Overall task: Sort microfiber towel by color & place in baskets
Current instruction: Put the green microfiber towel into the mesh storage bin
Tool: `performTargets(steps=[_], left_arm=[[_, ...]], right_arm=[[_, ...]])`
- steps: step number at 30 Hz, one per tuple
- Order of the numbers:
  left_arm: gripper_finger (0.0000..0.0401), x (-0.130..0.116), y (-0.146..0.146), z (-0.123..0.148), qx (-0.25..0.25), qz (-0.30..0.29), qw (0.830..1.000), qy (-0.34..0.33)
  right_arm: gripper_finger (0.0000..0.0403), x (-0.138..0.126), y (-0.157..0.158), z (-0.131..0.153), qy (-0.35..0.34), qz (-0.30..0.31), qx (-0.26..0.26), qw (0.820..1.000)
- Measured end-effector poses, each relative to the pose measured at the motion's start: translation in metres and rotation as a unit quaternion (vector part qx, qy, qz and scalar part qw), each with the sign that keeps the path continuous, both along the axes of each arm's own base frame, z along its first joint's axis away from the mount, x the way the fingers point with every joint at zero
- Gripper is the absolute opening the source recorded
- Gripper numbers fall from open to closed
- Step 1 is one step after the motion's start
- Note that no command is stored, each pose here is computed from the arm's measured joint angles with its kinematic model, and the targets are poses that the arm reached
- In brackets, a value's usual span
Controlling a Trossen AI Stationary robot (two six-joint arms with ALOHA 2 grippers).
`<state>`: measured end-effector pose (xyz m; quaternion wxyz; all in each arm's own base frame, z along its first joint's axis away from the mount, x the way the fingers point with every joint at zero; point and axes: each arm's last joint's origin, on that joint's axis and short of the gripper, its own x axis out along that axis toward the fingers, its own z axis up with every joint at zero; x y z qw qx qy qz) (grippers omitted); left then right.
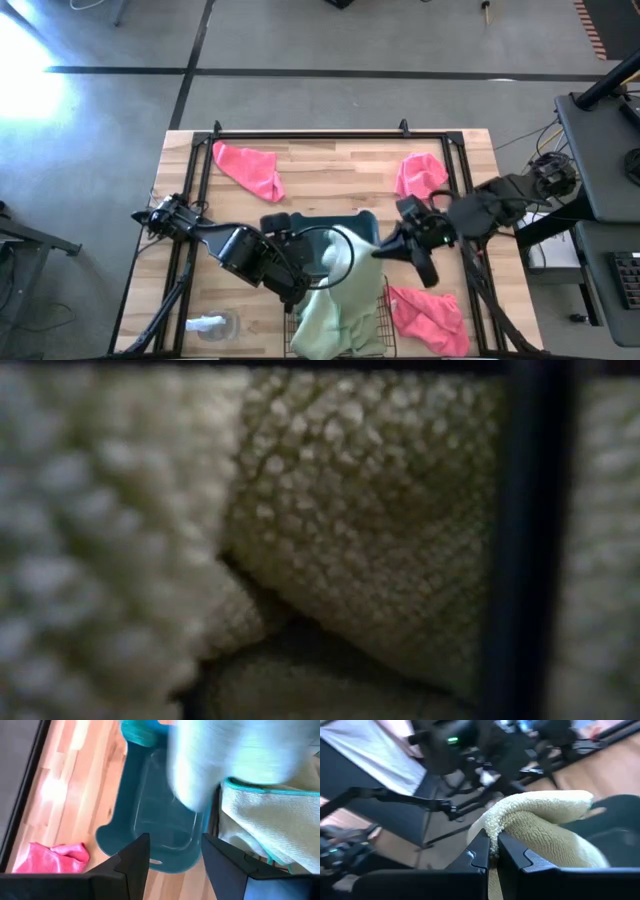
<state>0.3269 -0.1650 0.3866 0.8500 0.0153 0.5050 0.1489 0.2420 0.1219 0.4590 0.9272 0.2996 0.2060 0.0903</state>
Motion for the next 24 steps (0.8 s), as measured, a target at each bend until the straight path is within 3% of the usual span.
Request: performTargets(steps=[14,24], left_arm=[[0.0162,0.001,0.003,0.002,0.04,-0.006,0.999,-0.011],[0.0162,0.001,0.003,0.002,0.042,-0.009,0.999,-0.011]], right_arm=[[0.0012,0.019,0.072,-0.004,-0.018,0.081,0.03,0.996],[0.0012,0.034,0.116,0.023,-0.078,0.134,0.001,0.988]])
